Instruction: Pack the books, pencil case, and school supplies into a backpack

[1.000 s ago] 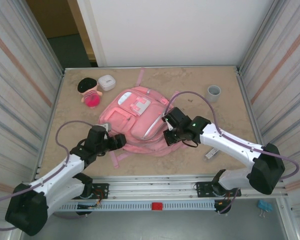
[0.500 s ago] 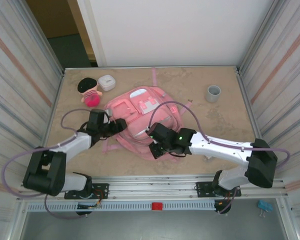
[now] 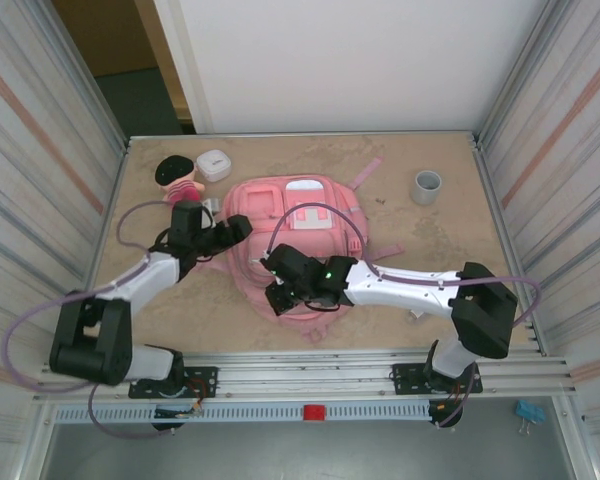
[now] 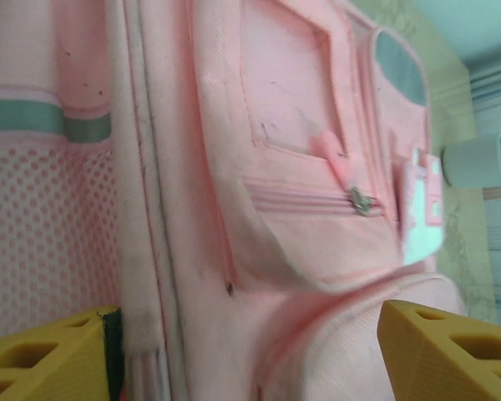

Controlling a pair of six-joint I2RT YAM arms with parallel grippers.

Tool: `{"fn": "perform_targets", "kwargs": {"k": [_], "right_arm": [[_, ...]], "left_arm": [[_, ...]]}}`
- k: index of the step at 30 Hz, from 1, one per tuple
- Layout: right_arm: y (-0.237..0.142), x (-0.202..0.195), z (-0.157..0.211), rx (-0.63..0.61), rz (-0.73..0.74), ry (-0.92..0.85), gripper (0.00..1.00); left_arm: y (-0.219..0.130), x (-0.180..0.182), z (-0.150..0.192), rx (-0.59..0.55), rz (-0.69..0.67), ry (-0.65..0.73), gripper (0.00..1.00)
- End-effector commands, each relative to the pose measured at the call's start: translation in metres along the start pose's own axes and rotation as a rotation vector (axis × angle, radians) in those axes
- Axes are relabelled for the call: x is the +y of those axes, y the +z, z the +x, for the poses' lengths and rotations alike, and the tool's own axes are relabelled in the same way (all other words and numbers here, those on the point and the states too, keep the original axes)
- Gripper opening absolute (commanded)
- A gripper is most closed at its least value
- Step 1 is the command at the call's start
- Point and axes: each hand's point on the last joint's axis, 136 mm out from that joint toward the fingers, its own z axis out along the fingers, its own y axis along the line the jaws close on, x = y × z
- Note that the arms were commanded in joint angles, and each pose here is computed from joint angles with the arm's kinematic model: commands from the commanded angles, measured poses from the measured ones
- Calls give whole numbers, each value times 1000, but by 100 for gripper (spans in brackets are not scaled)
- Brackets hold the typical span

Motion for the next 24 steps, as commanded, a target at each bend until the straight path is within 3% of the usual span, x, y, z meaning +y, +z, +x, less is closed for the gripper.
{"fn": "perform_targets", "kwargs": {"k": [1, 5, 13, 20, 24], "right_arm": [[-3, 17, -38, -107, -73, 26, 0], [-1, 18, -36, -98, -79, 22, 0], [1, 18, -38, -96, -79, 16, 0], [5, 20, -39, -88, -77, 10, 0], [7, 22, -39, -84, -82, 13, 0]], "left_arm": [[-33, -6, 11, -17, -7, -24, 79], [-65, -16, 27, -31, 44, -73, 75], [-101, -23, 65, -51, 187, -343, 66], [-106, 4, 96, -61, 221, -683, 56], [-105, 10, 107, -51, 243, -776, 55]]}}
